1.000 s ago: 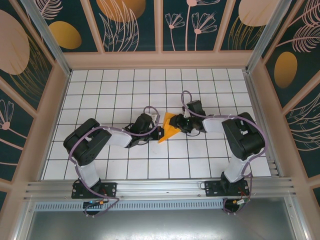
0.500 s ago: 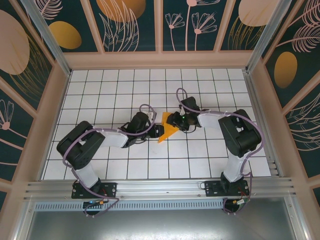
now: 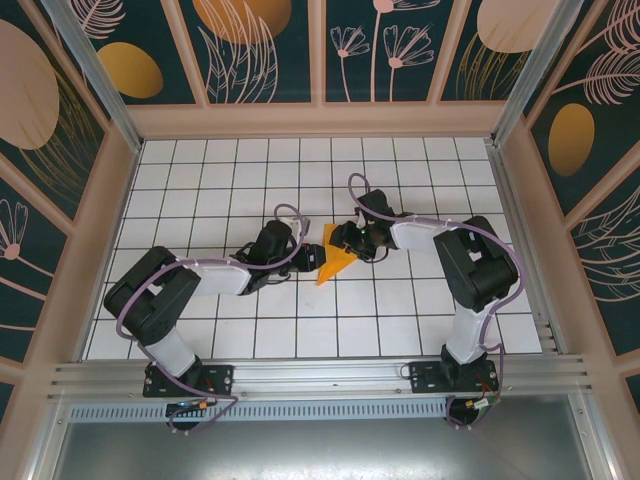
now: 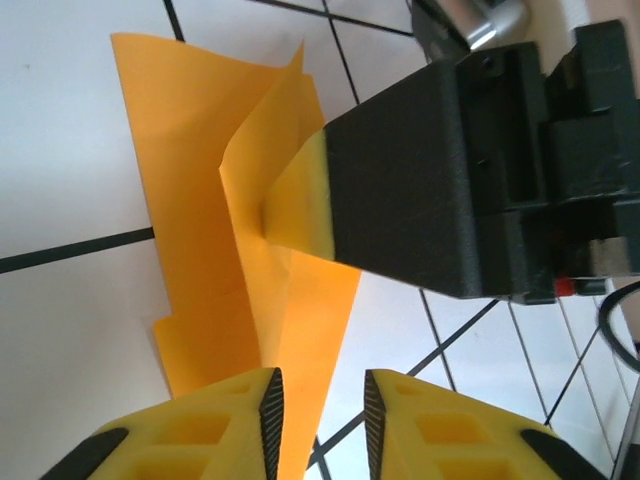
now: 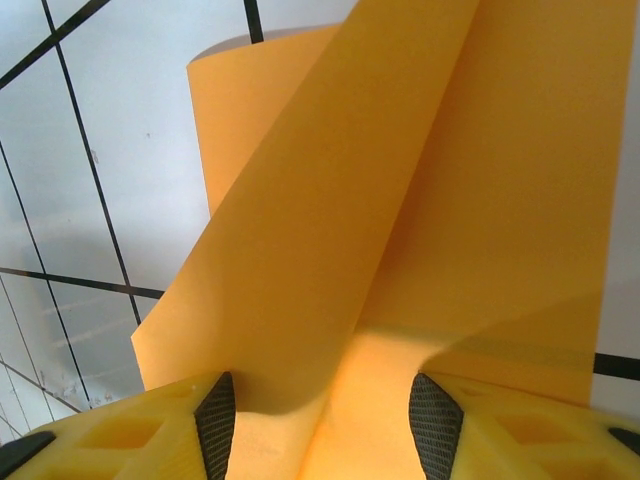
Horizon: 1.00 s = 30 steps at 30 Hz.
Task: Fold a paper plane with a square sheet of paper (pick it up from the middle)
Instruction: Fourth fold the wing at the center of the table.
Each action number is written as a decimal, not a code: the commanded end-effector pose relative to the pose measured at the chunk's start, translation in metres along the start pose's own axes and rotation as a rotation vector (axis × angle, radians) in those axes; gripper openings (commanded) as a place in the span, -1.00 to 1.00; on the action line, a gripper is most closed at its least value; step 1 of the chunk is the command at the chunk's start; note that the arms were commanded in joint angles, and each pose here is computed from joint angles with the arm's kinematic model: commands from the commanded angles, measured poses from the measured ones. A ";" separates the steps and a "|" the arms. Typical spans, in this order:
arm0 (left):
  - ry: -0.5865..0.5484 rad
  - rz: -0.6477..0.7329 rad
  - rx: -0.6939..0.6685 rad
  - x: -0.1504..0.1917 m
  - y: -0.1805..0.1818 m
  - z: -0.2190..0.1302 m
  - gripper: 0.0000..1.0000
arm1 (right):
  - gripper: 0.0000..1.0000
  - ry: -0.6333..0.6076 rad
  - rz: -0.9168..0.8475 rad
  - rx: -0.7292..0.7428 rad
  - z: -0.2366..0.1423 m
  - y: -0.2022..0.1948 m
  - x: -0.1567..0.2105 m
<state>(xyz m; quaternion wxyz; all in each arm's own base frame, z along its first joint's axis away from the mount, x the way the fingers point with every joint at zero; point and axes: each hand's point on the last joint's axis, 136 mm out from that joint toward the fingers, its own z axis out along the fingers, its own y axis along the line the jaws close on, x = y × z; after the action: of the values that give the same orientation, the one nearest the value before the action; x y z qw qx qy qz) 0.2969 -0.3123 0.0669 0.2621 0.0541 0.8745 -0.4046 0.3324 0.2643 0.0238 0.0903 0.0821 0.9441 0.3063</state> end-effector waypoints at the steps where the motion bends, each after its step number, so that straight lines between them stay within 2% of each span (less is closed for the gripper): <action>1: 0.022 -0.020 -0.023 0.003 0.009 0.009 -0.28 | 0.09 0.069 0.032 0.241 0.025 -0.072 0.028; 3: 0.041 -0.032 -0.023 0.007 0.011 0.014 -0.23 | 0.09 0.072 0.035 0.242 0.025 -0.073 0.029; 7: 0.057 -0.037 -0.001 0.008 0.009 0.021 -0.25 | 0.09 0.071 0.034 0.236 0.025 -0.071 0.028; 14: 0.082 -0.037 0.043 0.011 0.004 0.030 -0.46 | 0.08 0.071 0.034 0.228 0.024 -0.070 0.029; 30: 0.102 0.011 0.077 0.011 0.000 0.039 -0.63 | 0.07 0.080 0.030 0.217 0.026 -0.068 0.032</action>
<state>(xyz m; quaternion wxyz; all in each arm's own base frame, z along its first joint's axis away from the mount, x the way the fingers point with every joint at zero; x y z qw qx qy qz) 0.2981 -0.3354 0.0316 0.2030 0.0704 0.8816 -0.4202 0.3322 0.2645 0.0232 0.0918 0.0750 0.9448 0.3053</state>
